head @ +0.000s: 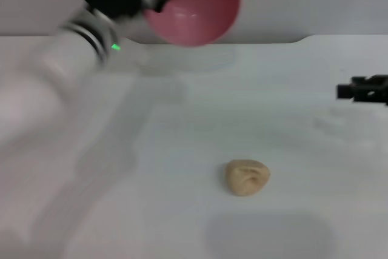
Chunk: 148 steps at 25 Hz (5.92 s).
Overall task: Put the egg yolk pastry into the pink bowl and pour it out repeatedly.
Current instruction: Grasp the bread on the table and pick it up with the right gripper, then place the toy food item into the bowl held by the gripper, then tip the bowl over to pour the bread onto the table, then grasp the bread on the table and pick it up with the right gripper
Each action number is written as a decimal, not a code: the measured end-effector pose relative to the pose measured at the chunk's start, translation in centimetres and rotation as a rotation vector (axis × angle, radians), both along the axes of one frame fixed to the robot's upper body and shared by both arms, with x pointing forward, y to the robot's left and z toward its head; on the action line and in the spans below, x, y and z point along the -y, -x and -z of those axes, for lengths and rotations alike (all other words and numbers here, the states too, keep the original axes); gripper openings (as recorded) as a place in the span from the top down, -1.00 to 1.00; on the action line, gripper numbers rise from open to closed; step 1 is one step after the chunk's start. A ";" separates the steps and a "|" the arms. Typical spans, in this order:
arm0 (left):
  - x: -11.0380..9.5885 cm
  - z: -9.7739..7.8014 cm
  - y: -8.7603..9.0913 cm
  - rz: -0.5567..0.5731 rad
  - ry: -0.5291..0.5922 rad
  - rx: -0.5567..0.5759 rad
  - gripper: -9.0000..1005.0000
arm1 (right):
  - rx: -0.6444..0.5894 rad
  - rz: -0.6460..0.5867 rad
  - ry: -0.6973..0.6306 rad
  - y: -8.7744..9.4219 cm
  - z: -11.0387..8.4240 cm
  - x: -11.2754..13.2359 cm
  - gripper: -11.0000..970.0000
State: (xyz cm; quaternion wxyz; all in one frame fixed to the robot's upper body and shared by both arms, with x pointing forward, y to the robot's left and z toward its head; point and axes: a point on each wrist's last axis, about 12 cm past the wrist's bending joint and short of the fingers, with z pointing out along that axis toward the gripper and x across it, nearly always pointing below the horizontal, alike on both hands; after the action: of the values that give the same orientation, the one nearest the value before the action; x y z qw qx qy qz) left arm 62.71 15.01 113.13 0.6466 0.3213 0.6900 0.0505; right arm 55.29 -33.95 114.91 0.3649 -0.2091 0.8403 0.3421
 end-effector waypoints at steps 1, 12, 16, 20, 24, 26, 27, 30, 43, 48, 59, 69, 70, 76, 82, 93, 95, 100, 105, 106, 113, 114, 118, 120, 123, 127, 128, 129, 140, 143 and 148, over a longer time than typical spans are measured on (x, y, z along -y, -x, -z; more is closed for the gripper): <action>-0.7 -0.2 -0.6 -0.003 0.019 -0.042 0.99 | -0.006 -0.023 0.009 -0.1 0.1 -0.5 -0.13; -8.9 -3.2 -0.5 0.008 0.192 -0.782 0.98 | -0.028 -0.336 0.205 -3.0 1.6 -8.9 -0.11; -9.9 -3.8 1.3 -0.070 0.198 -0.884 0.98 | -0.043 -0.482 0.283 -3.7 2.0 -12.5 -0.11; -10.3 -3.9 2.7 -0.068 0.203 -0.946 0.98 | -0.039 -0.597 0.369 -3.8 2.2 -14.9 -0.10; -10.7 -4.0 3.3 -0.079 0.209 -0.976 0.98 | -0.035 -0.687 0.446 -3.4 2.5 -16.3 -0.09; -10.7 -4.0 3.5 -0.079 0.211 -0.979 0.98 | -0.029 -0.704 0.471 -3.3 2.8 -16.7 -0.09; -10.7 -4.0 3.5 -0.077 0.210 -0.981 0.98 | -0.023 -0.706 0.485 -3.3 3.0 -16.9 -0.09; -10.5 -3.9 3.7 -0.069 0.204 -0.993 0.98 | 0.005 -0.694 0.532 -3.3 4.0 -17.4 -0.08; -10.3 -4.0 3.9 -0.061 0.200 -1.024 0.98 | -0.030 -0.688 0.640 -2.6 6.5 -18.6 -0.06; -10.2 -4.0 3.9 -0.059 0.197 -1.025 0.98 | -0.075 -0.564 0.571 -3.3 5.8 -17.2 -0.05; -6.8 -4.0 3.6 0.014 0.109 -1.055 0.98 | 0.008 -0.376 0.354 -4.7 1.0 -12.1 0.18; 0.6 -2.8 3.2 0.119 -0.064 -1.123 0.99 | 0.258 -0.548 0.165 -3.2 -5.5 -11.8 0.29; 1.3 -2.7 3.2 0.130 -0.081 -1.119 0.99 | 0.263 -0.587 0.176 -3.1 -5.4 -12.4 0.30; 3.7 -2.8 3.6 0.178 -0.101 -1.098 0.99 | 0.204 -0.771 0.264 -2.5 -4.0 -16.3 0.40; 4.3 -2.9 3.8 0.209 -0.079 -1.107 0.99 | 0.135 -0.766 0.353 -2.8 -2.7 -17.5 0.42; 4.0 -2.8 3.5 0.195 -0.051 -1.088 0.98 | 0.075 -0.567 0.298 -3.3 -3.5 -13.9 -0.01; 3.9 -2.8 3.4 0.192 -0.053 -1.082 0.98 | 0.067 -0.575 0.284 -3.0 -3.6 -13.5 -0.01; 3.9 -2.8 3.2 0.191 -0.052 -1.059 0.98 | 0.053 -0.570 0.258 -2.7 -4.1 -13.1 -0.01; 3.0 -2.3 2.8 0.190 -0.044 -0.969 0.98 | 0.004 -0.361 0.162 -3.2 -4.3 -9.5 -0.02; 2.6 -2.3 2.8 0.195 -0.036 -0.931 0.98 | 0.002 -0.311 0.140 -3.1 -4.2 -8.3 -0.02; 1.3 -1.6 3.6 0.217 0.020 -0.527 0.98 | 0.022 0.025 -0.004 -0.3 -2.5 0.0 -0.02; 1.6 -1.1 4.2 0.229 0.004 -0.446 0.98 | 0.025 0.066 -0.018 0.3 -2.1 1.0 -0.02; 3.3 2.1 7.4 0.262 -0.094 -0.050 0.98 | -0.009 0.202 -0.101 2.9 0.0 3.8 -0.02; 3.7 2.7 8.1 0.267 -0.126 0.046 0.98 | -0.013 0.227 -0.114 3.4 0.3 4.2 -0.02; 4.7 4.4 9.9 0.306 -0.232 0.245 0.98 | -0.017 0.267 -0.138 4.2 0.9 5.0 -0.02; 5.4 5.9 11.7 0.383 -0.438 0.490 0.98 | -0.020 0.275 -0.148 4.4 1.1 5.1 -0.02; 5.4 6.1 11.9 0.389 -0.491 0.545 0.98 | -0.021 0.272 -0.149 4.4 1.2 5.1 -0.02; 5.3 6.1 11.8 0.387 -0.523 0.578 0.98 | -0.021 0.266 -0.149 4.3 1.4 4.9 -0.02; 5.4 5.6 11.2 0.358 -0.518 0.598 0.98 | 0.000 0.238 -0.145 3.9 1.5 4.6 -0.03; 5.0 5.2 9.8 0.271 -0.411 0.485 0.98 | 0.019 0.203 -0.143 3.5 1.6 4.0 -0.03; 3.8 3.7 6.5 0.125 -0.209 0.202 0.99 | 0.038 0.101 -0.132 2.4 2.1 2.2 -0.03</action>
State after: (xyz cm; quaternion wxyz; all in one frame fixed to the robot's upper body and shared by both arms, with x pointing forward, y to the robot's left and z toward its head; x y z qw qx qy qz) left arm 56.26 11.24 109.40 0.6778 0.4224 0.5910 0.1135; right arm 52.88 -36.17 112.85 0.4104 -0.1484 0.8185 0.3736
